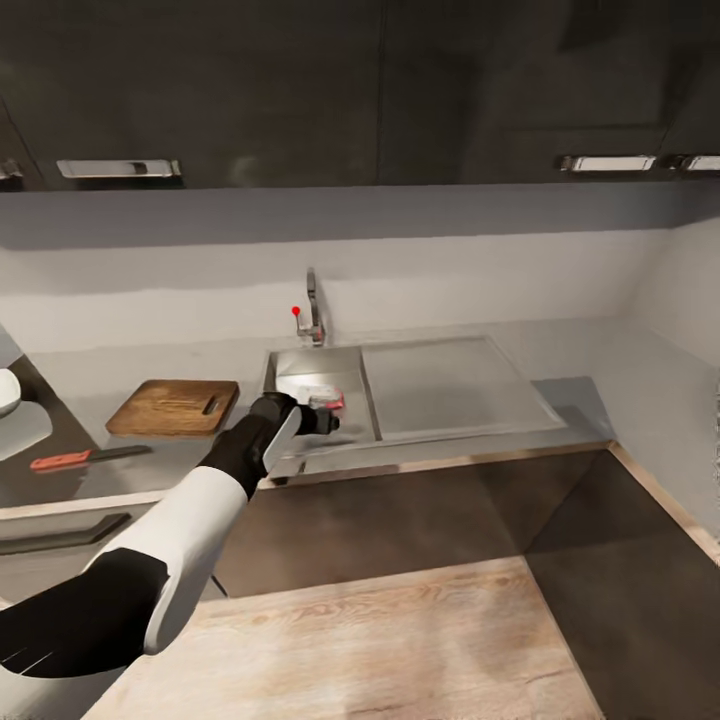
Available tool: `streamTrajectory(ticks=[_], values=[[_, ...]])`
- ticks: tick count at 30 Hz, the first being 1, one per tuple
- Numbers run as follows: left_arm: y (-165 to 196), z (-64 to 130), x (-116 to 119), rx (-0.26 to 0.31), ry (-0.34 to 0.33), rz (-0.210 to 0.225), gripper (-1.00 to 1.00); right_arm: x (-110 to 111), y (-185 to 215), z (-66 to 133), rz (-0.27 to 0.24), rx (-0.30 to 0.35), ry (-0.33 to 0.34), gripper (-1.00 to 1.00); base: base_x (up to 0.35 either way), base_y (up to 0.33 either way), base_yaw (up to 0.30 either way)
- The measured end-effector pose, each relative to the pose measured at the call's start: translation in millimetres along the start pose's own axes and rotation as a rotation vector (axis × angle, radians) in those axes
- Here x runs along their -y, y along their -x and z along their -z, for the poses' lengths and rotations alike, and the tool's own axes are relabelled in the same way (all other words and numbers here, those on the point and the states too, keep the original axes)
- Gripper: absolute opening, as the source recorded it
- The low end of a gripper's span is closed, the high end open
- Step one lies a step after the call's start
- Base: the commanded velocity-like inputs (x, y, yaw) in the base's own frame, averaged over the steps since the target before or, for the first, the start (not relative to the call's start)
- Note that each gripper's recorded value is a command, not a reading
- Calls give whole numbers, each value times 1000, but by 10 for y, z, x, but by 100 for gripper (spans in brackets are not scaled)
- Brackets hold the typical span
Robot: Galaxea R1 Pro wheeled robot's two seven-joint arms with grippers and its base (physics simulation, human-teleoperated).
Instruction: In the kitchen, take the Vidalia onion out of the sink, dice it on the chopping board with the paring knife, put the diced onion into the bowl on the countertop, then place both the paring knife and the chopping board into the sink.
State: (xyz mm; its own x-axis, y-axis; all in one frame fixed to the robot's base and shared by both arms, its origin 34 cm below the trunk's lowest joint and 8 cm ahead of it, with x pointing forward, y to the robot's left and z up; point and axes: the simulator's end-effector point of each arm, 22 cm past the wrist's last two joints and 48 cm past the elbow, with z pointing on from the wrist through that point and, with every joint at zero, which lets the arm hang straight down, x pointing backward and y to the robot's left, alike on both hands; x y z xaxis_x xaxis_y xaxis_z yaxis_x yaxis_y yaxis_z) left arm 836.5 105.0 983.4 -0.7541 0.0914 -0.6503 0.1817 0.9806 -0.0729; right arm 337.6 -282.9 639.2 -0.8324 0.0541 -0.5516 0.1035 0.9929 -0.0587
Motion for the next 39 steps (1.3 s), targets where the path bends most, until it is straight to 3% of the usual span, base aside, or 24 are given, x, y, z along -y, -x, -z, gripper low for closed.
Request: streamTrajectory(ticks=[5, 29, 39], values=[[-37, -5, -148, -8, 19, 5, 100, -29, -116, 39, 2, -25, -4, 100, 222, -15, -44], [-289, -192, -223, -49, 28, 17, 100, -71, -371, 73, 8, -112, -3, 100, 340, -44, -1], [-373, -278, -323, -65, 39, 18, 100, -63, -441, 78, 10, -129, -6, 100, 96, 23, 0]])
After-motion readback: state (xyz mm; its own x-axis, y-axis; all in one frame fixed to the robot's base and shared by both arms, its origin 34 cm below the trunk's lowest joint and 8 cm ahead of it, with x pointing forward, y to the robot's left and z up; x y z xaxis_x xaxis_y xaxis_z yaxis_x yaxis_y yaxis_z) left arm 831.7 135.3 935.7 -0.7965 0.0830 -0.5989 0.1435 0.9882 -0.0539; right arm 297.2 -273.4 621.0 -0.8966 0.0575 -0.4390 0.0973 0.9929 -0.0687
